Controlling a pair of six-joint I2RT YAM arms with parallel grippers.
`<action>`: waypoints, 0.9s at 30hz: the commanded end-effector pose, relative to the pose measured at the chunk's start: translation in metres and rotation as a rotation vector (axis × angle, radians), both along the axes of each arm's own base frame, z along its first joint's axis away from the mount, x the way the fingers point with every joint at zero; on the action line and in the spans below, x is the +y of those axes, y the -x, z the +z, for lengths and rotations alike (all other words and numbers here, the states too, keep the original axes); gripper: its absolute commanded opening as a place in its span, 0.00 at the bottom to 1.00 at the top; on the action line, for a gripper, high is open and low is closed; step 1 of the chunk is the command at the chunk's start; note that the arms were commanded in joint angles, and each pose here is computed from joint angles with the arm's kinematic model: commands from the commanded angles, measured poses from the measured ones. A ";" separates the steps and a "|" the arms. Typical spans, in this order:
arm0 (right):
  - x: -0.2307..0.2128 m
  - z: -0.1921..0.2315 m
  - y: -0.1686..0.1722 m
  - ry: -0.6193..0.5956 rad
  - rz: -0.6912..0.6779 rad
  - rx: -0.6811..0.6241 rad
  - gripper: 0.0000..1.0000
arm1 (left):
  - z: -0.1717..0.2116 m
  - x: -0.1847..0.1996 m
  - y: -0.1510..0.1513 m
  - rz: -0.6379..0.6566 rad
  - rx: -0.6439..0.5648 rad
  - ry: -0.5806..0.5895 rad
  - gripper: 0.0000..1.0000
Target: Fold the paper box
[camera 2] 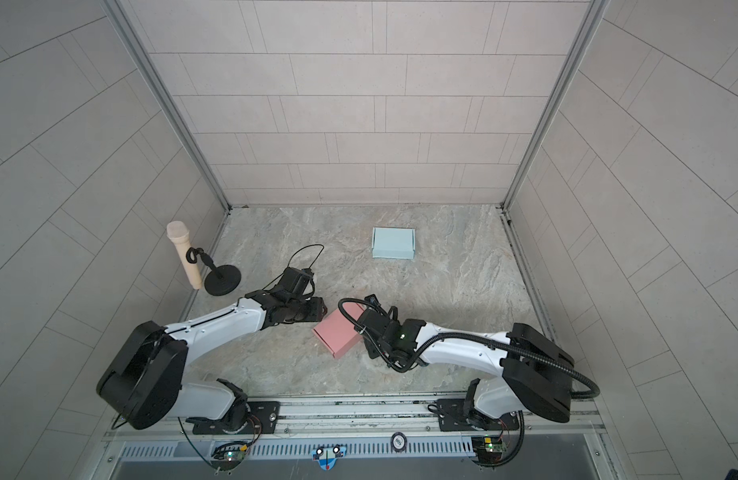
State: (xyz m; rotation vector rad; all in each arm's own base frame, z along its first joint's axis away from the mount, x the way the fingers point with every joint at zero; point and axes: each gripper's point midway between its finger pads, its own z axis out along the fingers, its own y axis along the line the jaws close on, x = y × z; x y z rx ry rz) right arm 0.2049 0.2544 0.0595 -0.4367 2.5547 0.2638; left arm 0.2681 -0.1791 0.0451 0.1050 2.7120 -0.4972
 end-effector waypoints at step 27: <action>0.027 -0.017 -0.046 -0.084 -0.041 0.040 0.15 | -0.014 -0.013 0.080 -0.084 -0.013 0.072 0.49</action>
